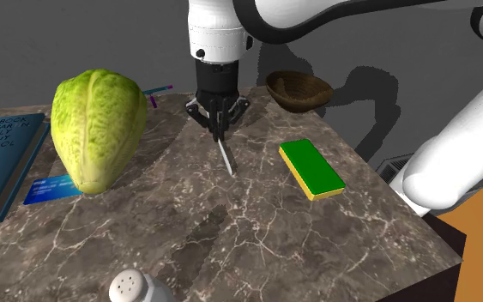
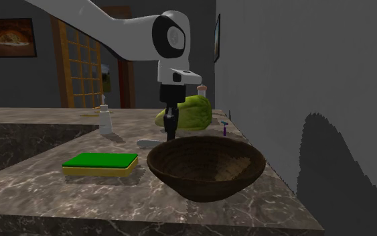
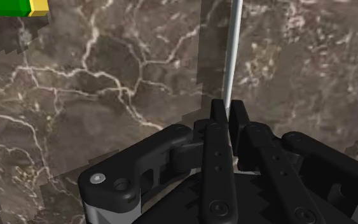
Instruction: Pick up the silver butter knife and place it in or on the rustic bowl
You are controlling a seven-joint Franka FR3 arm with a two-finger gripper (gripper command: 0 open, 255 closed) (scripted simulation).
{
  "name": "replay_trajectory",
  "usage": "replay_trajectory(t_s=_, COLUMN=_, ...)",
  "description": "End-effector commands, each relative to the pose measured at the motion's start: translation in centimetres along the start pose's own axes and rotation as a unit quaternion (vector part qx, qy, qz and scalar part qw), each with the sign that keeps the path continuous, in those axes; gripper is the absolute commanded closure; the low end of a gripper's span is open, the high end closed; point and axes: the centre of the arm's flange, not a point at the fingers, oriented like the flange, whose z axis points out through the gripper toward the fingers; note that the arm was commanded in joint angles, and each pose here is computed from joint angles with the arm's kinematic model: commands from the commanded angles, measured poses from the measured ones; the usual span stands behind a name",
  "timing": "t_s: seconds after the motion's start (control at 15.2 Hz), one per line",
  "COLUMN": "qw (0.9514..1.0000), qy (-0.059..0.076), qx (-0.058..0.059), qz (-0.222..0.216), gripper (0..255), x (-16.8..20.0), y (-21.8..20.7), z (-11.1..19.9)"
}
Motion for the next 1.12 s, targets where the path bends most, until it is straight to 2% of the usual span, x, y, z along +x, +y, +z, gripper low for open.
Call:
replay_trajectory(t_s=0.0, qw=1.0000, qy=0.000, qx=0.000, qz=0.000, gripper=255, x=0.0, y=0.0, z=0.0)
replay_trajectory(t_s=0.26, qw=1.0000, qy=0.000, qx=0.000, qz=0.000, gripper=255, x=0.0, y=0.0, z=0.0)
replay_trajectory(t_s=1.06, qw=1.0000, qy=0.000, qx=0.000, qz=0.000, gripper=255, x=-0.3, y=0.0, z=-6.3)
